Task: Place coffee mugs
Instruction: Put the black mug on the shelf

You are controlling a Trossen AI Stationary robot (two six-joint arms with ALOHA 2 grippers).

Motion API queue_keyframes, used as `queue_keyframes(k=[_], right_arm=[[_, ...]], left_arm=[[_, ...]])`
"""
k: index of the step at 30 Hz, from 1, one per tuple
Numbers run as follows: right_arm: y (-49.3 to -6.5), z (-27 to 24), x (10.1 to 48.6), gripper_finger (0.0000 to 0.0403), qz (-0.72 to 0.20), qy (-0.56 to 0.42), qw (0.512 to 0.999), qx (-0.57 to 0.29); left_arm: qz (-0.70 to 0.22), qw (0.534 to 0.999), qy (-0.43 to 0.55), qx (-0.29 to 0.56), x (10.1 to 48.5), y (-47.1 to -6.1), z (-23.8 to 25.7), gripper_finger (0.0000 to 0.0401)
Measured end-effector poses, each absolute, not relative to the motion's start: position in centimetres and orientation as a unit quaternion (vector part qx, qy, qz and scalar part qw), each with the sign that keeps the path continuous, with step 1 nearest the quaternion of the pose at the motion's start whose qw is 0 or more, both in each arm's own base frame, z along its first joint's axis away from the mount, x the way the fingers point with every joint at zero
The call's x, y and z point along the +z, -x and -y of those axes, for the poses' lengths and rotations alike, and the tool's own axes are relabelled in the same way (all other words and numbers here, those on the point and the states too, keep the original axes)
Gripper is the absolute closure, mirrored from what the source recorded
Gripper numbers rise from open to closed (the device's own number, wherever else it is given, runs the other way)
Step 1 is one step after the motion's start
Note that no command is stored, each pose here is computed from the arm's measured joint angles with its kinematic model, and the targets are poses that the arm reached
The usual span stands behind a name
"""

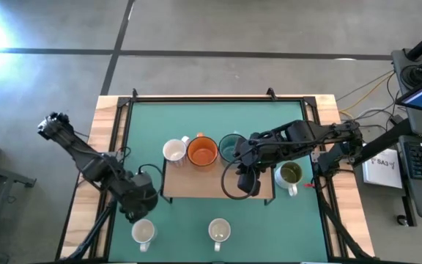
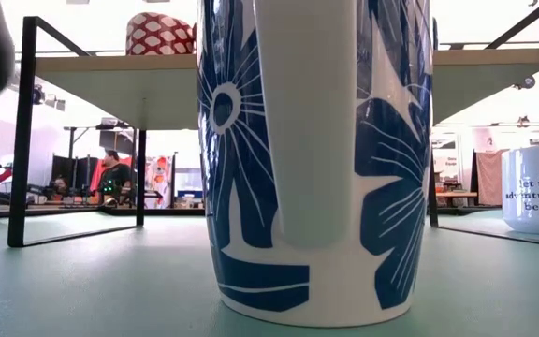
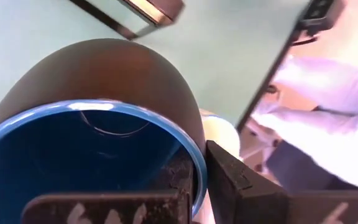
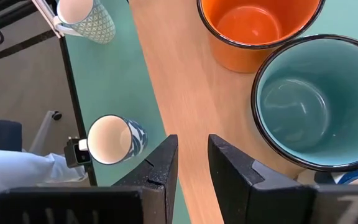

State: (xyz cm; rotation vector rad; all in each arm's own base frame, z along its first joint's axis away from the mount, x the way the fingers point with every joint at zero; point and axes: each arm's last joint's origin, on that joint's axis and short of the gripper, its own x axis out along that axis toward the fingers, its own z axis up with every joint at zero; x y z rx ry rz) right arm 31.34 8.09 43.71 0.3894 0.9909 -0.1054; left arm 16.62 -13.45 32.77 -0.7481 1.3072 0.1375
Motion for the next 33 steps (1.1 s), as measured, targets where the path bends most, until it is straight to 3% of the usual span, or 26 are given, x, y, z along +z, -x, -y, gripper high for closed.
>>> queue_keyframes(k=[8,18,33], right_arm=[[-31.3,-8.1,43.7,0.0322,-0.474,-0.182,0.860,-0.049],[-31.2,-8.1,43.7,0.0321,-0.474,-0.181,0.860,-0.049],[-30.5,-7.9,43.3,0.0322,-0.508,-0.170,0.842,-0.061]], left_arm=[[-0.607,0.716,0.345,0.018,35.5,-18.3,15.7,0.0389],[-0.664,0.703,0.253,0.014,38.1,-20.9,18.0,0.0389],[-0.597,0.771,0.220,0.031,41.0,-25.1,18.3,0.0388]])
